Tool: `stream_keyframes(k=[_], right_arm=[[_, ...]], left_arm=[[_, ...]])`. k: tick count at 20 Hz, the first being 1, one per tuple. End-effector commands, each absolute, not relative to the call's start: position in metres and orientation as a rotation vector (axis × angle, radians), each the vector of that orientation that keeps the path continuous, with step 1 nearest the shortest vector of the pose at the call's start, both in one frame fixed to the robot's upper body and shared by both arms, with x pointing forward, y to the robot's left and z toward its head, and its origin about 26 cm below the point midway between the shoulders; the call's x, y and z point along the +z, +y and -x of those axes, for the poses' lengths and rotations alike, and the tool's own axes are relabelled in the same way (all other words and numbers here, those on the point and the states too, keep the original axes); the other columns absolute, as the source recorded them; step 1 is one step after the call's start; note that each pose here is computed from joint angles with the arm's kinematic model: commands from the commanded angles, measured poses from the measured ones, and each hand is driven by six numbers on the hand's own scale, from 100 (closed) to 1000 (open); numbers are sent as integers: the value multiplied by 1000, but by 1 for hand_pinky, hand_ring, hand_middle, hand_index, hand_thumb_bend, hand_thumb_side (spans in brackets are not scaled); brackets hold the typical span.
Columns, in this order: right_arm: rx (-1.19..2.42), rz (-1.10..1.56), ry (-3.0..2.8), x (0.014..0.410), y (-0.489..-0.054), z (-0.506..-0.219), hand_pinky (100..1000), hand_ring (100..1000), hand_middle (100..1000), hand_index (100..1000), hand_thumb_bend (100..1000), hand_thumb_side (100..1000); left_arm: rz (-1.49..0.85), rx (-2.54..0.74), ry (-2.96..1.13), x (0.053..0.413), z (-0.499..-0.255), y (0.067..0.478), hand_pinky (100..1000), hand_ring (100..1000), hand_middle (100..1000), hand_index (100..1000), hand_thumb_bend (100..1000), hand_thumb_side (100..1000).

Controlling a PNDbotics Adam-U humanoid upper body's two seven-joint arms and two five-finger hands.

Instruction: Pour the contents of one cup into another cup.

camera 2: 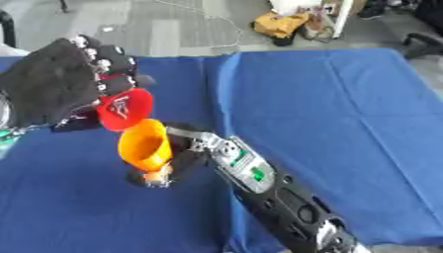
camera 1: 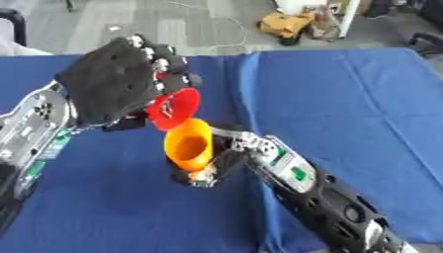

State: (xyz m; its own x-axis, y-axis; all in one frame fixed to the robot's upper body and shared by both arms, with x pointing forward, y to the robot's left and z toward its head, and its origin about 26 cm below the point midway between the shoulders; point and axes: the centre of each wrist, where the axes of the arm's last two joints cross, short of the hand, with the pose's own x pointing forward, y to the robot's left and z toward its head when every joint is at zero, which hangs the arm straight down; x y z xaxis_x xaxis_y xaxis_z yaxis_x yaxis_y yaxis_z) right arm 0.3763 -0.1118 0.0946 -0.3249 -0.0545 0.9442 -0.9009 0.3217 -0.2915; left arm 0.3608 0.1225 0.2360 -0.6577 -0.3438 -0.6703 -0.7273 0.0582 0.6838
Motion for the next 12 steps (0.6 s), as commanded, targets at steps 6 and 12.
stream_keyframes(k=[6,12], right_arm=[[1137,-882,-1678,104,-110,-378,472,513,236,403,100,145],[1136,-881,-1679,104,-111,-378,472,513,235,402,100,144]], left_arm=[[1112,1590,1959,247,-361,122,508,476,440,729,327,100],[1121,1583,1949,247,-361,122,509,475,439,729,326,100]])
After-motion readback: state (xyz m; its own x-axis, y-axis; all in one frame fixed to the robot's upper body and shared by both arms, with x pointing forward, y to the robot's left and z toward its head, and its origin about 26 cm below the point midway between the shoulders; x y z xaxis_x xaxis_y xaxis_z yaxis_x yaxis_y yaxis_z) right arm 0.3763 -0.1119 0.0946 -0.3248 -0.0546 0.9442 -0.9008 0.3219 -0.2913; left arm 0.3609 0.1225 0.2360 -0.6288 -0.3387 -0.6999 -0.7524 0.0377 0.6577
